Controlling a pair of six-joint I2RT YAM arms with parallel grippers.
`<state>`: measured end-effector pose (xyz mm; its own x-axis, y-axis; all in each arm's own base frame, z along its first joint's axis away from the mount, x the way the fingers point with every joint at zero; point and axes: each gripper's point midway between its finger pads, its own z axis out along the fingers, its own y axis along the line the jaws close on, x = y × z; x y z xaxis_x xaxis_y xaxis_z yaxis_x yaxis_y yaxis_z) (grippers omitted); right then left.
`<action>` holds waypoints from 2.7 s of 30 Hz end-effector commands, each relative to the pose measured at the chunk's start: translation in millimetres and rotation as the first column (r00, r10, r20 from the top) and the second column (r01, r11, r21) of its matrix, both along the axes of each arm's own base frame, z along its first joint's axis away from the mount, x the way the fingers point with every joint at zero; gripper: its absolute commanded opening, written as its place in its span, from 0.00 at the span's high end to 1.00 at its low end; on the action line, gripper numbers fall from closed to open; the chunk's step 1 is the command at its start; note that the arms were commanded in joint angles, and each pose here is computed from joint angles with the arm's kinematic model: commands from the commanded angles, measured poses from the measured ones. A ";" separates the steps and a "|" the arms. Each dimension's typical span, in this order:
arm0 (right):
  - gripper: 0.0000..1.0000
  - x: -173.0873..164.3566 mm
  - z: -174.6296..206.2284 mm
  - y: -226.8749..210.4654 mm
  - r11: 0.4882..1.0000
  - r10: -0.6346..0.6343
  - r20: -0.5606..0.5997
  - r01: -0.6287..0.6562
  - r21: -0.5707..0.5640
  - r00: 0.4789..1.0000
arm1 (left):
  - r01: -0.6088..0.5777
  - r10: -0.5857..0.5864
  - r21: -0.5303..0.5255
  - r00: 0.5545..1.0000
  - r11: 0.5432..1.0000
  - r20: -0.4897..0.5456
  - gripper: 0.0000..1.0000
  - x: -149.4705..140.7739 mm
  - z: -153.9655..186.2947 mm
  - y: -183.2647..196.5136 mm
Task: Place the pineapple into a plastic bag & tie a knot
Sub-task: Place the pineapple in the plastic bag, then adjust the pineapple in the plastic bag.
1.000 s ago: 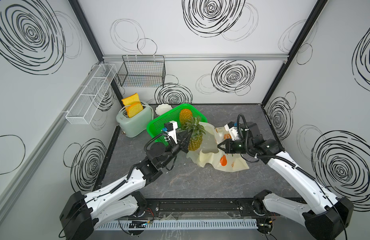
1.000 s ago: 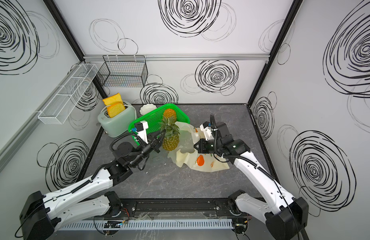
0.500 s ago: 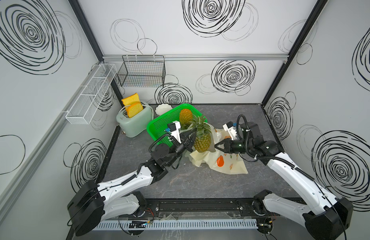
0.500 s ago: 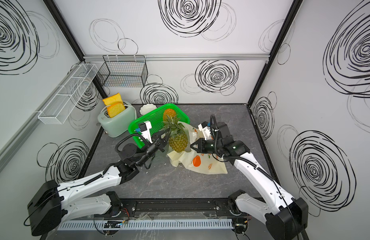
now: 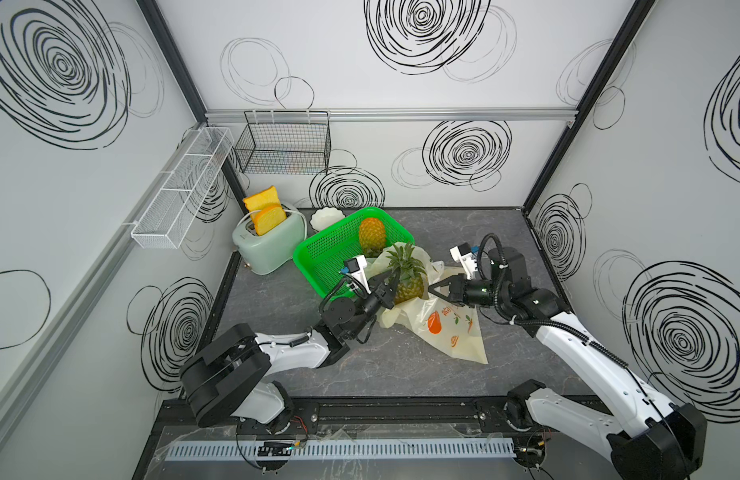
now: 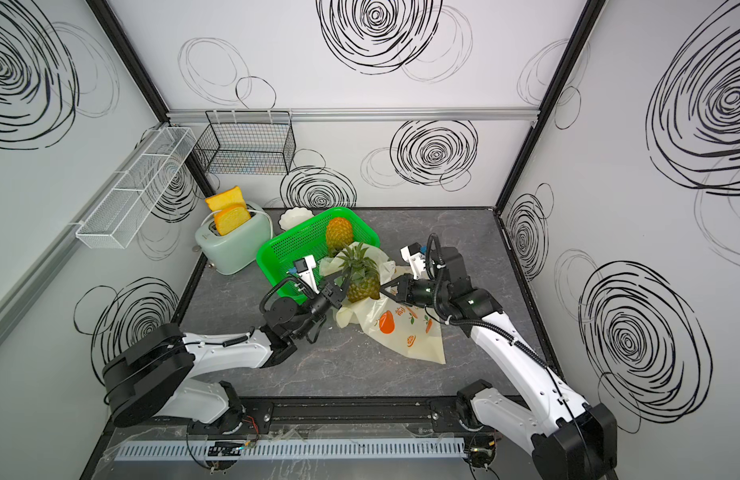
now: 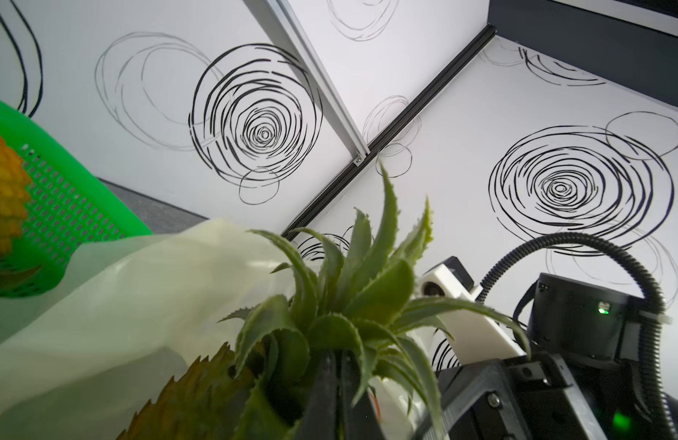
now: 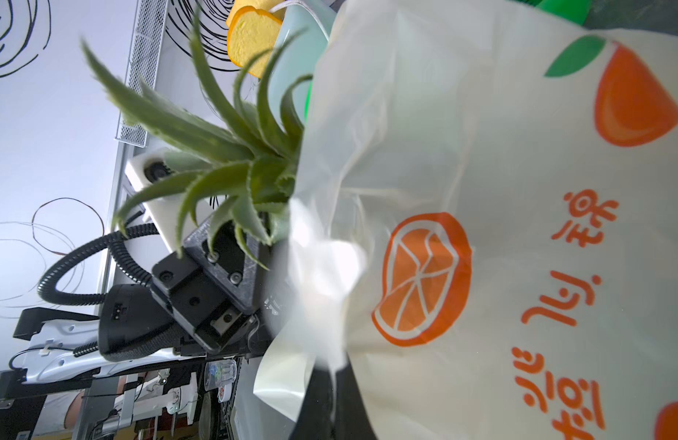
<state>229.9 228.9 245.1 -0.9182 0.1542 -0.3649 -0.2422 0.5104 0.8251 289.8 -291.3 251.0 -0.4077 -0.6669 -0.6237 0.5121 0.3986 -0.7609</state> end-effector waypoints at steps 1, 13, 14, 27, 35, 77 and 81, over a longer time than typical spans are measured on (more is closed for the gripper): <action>1.00 1.6 1.0 -2.1 1.000 -0.014 0.015 0.013 0.010 1.000 | -0.013 0.019 -0.197 0.999 0.980 0.030 1.00 -9.8 31.5 13.0; 1.00 -3.6 -32.2 -10.6 0.990 0.032 0.000 -0.032 -0.139 0.999 | 0.077 -0.070 0.142 0.996 0.987 -0.055 0.78 -27.3 -25.8 -16.5; 1.00 -4.6 -35.0 -11.4 0.988 0.040 -0.004 -0.040 -0.151 0.999 | 0.089 -0.080 0.174 0.995 0.981 -0.056 0.76 -28.5 -29.2 -19.0; 1.00 -12.7 -45.0 -12.1 0.976 0.094 -0.018 -0.096 -0.197 0.995 | 0.163 -0.280 0.569 0.952 0.806 0.124 0.24 -40.4 -27.8 -30.2; 1.00 -15.8 -44.2 -12.8 0.974 0.102 -0.017 -0.103 -0.203 0.995 | 0.240 -0.544 0.779 0.825 0.580 0.151 0.14 -48.8 -32.1 -12.4; 1.00 -21.4 -36.5 -17.4 0.973 0.094 0.002 -0.092 -0.213 0.996 | 0.248 -0.814 0.954 0.580 0.170 -0.006 0.05 -45.9 -43.3 -33.3; 1.00 -21.8 -37.4 -17.7 0.972 0.094 0.001 -0.092 -0.215 0.996 | 0.292 -0.824 0.949 0.563 0.121 -0.068 0.30 -46.2 -58.9 -39.7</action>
